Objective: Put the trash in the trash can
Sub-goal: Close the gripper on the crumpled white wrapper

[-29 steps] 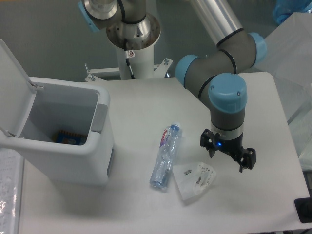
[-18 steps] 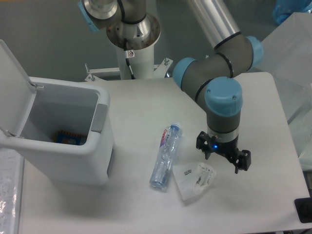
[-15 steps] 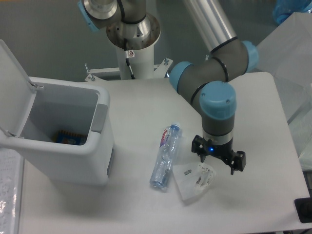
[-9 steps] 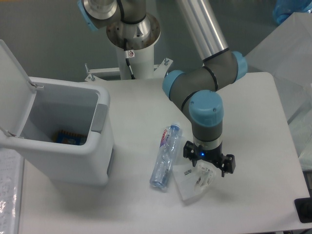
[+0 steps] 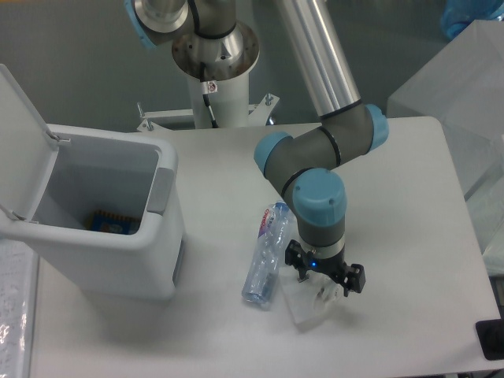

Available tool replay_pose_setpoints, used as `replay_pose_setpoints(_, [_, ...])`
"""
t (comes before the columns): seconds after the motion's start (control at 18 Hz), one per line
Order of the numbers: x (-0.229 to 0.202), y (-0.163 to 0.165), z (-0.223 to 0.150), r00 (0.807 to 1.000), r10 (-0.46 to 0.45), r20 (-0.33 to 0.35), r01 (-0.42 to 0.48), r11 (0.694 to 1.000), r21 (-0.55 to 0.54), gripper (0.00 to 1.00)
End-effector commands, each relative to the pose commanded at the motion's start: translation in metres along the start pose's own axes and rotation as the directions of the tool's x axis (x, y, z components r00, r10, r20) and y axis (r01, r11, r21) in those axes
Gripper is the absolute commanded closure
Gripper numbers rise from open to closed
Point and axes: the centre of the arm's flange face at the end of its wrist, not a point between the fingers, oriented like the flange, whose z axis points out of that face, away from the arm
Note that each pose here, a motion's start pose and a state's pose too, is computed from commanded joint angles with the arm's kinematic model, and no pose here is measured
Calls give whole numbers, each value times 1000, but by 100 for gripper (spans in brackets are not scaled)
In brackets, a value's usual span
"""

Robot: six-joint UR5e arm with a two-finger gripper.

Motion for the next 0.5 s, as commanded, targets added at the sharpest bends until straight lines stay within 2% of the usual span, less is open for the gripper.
replay_pose_setpoints(0.06, [0, 0, 2, 1000, -1, -3, 1, 1000, -4, 44])
replay_pose_setpoints(0.11, [1, 0, 3, 1000, -7, -4, 7, 1000, -5, 81])
replay_pose_setpoints(0.17, [2, -1, 1, 1000, -4, -3, 4, 1000, -1, 100])
replay_pose_setpoints(0.33, [0, -3, -5, 1000, -2, 0, 2, 1000, 14, 100])
replay_pose_setpoints(0.5, [-9, -4, -28, 999, -14, 31, 13, 999, 38, 100])
